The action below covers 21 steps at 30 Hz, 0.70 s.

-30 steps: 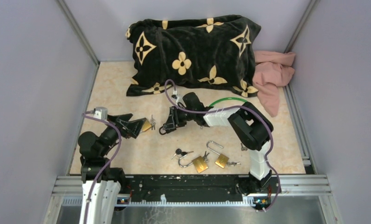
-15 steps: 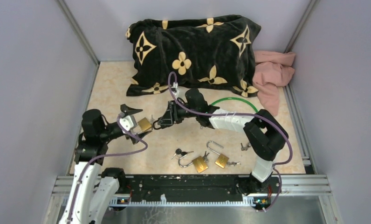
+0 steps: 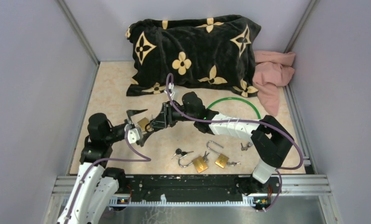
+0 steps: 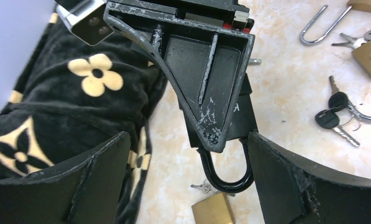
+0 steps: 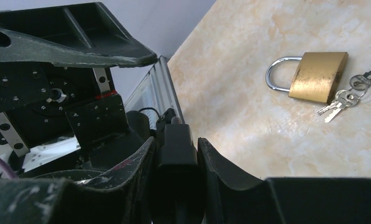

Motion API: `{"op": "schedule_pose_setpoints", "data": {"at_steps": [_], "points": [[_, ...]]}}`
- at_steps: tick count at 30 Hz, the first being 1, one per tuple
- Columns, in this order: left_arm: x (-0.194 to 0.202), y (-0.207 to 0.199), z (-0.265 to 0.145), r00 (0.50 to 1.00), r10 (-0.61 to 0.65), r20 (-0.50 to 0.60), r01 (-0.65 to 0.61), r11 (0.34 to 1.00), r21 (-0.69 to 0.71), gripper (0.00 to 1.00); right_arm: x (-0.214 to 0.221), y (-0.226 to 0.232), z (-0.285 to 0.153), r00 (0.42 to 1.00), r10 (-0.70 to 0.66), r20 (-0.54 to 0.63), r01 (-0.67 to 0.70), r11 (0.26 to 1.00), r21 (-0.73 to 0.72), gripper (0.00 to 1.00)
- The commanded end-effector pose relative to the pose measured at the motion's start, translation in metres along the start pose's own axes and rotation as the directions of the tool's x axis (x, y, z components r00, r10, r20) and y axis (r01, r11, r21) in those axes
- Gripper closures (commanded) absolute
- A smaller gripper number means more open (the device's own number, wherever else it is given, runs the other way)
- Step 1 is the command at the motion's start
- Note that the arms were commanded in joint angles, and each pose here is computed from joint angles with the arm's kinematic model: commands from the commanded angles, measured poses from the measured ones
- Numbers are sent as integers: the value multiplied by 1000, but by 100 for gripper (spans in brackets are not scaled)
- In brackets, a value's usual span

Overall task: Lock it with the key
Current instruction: Lock the lock.

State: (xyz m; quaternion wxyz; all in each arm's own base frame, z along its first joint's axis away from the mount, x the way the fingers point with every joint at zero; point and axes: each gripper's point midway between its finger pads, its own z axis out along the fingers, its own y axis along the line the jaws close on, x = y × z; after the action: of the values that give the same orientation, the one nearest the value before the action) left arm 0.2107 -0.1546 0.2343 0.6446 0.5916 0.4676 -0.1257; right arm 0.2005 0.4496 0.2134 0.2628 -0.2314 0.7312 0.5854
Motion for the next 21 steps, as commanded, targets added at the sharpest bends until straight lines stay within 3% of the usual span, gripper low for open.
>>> {"op": "schedule_pose_setpoints", "data": {"at_steps": [1,3,8,15,21], "points": [[-9,6,9,999,-24,48,22,999,46,2,-48,76,-16,982,-98,161,126,976,-177,100],[-10,1,10,998,-15,61,11,997,76,5,-51,79,-20,979,-100,179,132,975,-177,100],[-25,-19,8,992,-5,124,-13,989,146,1,-57,78,-25,971,-114,208,145,980,-139,100],[-26,4,20,981,-182,60,177,981,78,1,-69,79,-27,958,-118,263,150,983,-104,100],[-32,9,25,973,-209,96,203,977,69,20,-69,90,-23,956,-129,263,167,978,-129,100]]}}
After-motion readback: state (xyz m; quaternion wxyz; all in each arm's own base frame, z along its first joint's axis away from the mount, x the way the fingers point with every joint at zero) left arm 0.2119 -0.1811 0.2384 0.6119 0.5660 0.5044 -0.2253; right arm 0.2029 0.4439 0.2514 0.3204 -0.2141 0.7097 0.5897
